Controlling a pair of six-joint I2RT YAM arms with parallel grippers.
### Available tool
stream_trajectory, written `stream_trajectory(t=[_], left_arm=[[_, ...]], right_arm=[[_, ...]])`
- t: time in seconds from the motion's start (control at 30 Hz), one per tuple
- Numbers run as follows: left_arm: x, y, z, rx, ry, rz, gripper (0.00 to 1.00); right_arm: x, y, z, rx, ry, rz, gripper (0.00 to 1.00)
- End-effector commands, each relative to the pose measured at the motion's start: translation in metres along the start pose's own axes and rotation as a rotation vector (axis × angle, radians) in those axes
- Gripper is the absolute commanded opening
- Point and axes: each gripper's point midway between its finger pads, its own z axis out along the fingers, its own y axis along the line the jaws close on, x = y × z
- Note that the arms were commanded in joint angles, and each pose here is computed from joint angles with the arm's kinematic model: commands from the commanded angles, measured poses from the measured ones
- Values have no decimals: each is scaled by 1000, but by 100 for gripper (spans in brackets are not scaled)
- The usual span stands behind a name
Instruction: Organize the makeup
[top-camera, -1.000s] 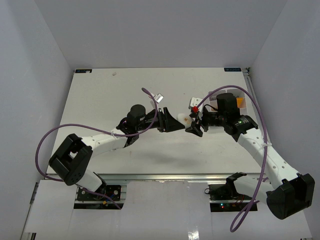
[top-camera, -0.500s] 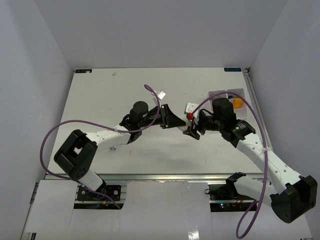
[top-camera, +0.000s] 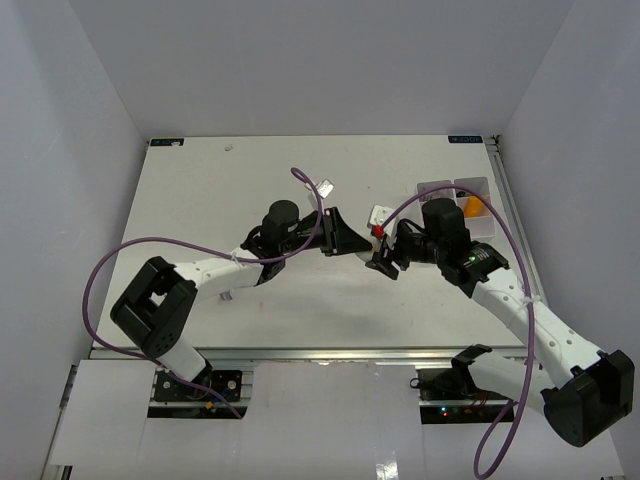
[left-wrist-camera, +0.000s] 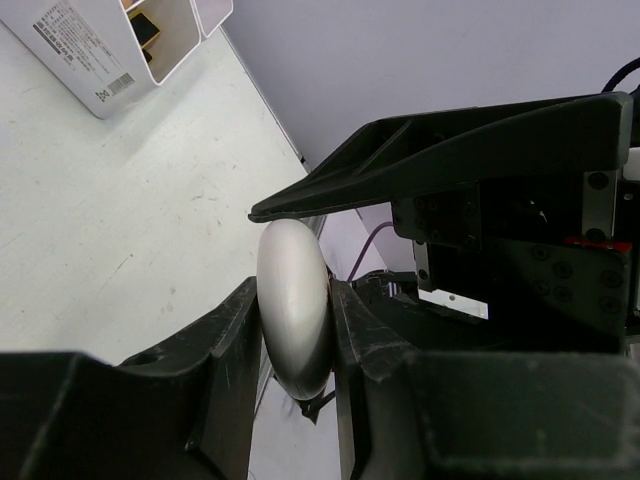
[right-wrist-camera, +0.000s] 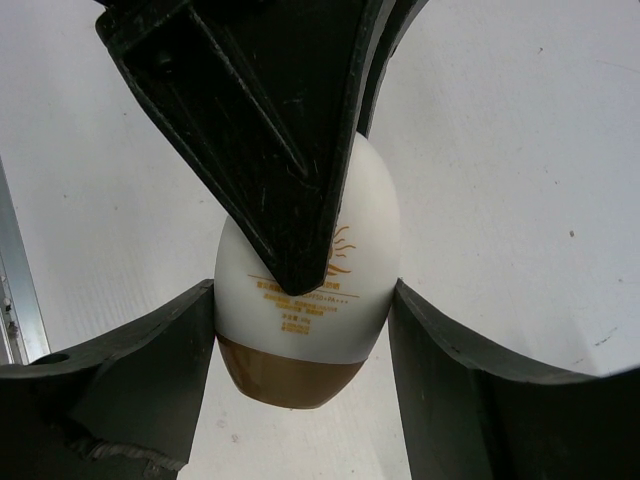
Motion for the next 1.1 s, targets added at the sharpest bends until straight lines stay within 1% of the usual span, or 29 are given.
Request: stream_trajectory(t=[0.0,0.07,0.1,0.17,0.23,0.27,0.53,0.63,0.77,0.83,0.93,1.0,1.07], left_arm=[[10,-19,-3,66,82,89,0],[13,-18,-4,60,95,117,0],[13,-18,-4,55,101,120,0],[12,-18,-6,43,111,155,0],[13,-16,-8,21,123,181,0],[11,-18,-9,22,119,199,0],[17,-7,-21,-44,135,284,0],[21,-3,-27,-62,162,336,0],[29,2,-38,-76,222,449,0],[29,0,-43,-73,234,507,0],[35,0,-53,-54,271,613,0],[38,-3,-59,-22,282,680,0],[41,-9,-62,16,287,731,0]], right_arm=[[-12,-17,0,73,-45,-37,39],[-8,-11,2,37,-34,-44,49],[-8,-11,3,31,-31,-45,60],[-5,-6,4,-6,-16,-46,68],[-3,-2,6,-36,-5,-50,84],[-1,-1,6,-44,1,-46,90],[10,15,-6,-101,43,-127,90],[13,24,-12,-142,52,-157,90],[14,40,-18,-233,48,-197,90],[10,49,-20,-294,22,-245,90],[6,67,-18,-392,-53,-281,90],[3,78,-14,-454,-117,-271,90],[-1,82,-9,-495,-142,-240,90]])
